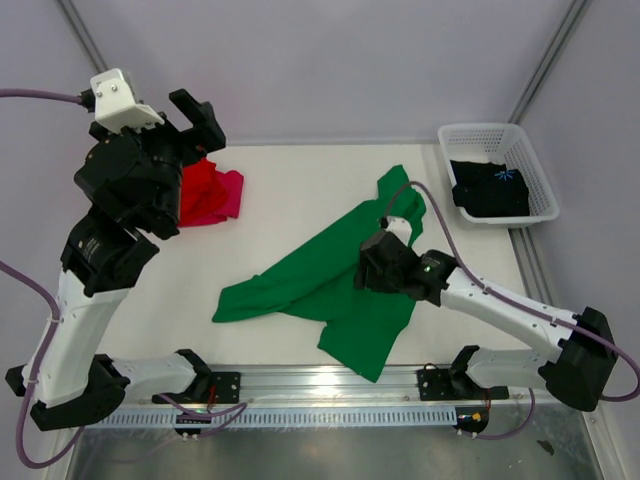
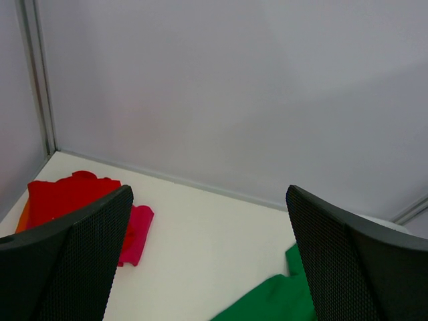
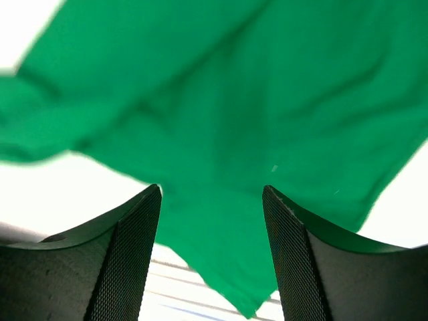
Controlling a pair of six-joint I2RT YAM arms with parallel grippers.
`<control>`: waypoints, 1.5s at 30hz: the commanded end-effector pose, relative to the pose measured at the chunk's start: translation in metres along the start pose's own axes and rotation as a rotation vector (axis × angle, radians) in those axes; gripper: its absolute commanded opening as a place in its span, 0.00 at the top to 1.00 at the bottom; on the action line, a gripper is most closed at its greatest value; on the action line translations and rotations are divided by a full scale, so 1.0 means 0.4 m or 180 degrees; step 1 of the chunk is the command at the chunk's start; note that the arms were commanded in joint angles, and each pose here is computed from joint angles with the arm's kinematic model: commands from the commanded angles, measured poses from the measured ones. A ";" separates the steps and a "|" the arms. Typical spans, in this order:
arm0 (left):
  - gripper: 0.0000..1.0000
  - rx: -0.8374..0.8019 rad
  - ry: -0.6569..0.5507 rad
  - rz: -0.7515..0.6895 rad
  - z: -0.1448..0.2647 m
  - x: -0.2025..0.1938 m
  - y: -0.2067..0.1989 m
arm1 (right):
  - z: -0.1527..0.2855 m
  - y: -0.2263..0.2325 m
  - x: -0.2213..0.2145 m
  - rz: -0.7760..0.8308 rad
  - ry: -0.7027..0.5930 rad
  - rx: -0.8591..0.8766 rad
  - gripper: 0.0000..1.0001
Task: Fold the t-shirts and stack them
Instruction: Flatten out the tshirt
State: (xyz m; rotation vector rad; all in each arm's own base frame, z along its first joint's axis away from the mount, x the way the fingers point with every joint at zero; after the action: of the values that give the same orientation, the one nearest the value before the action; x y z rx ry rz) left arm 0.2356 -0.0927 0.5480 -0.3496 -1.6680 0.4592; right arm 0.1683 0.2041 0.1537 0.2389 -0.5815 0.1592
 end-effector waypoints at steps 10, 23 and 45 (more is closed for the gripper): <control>0.01 0.0019 -0.0082 0.0166 0.026 0.038 0.016 | -0.045 -0.250 0.221 -0.1228 -0.0805 -0.1288 0.33; 0.01 0.0102 -0.0113 0.0143 0.037 0.045 0.037 | -0.195 -0.206 0.356 -0.1052 -0.0757 -0.0430 0.33; 0.01 0.0309 -0.0253 0.0106 0.057 0.061 0.082 | -0.314 -0.186 0.340 -0.0963 -0.0134 -0.0392 0.33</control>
State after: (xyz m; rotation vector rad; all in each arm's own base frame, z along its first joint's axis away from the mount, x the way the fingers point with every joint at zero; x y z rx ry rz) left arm 0.2112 -0.0603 0.5482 -0.2942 -1.6908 0.5509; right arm 0.3645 0.1779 0.1001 0.2010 -0.5825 -0.1785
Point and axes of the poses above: each gripper's point midway between its finger pads, its own z axis back along the fingers, its own y axis along the line the jaws close on, x = y × z, the point moved 5 cm from there along z, back along the fingers, and after that the axes turned 11 degrees about z, right-handed, at the moved point
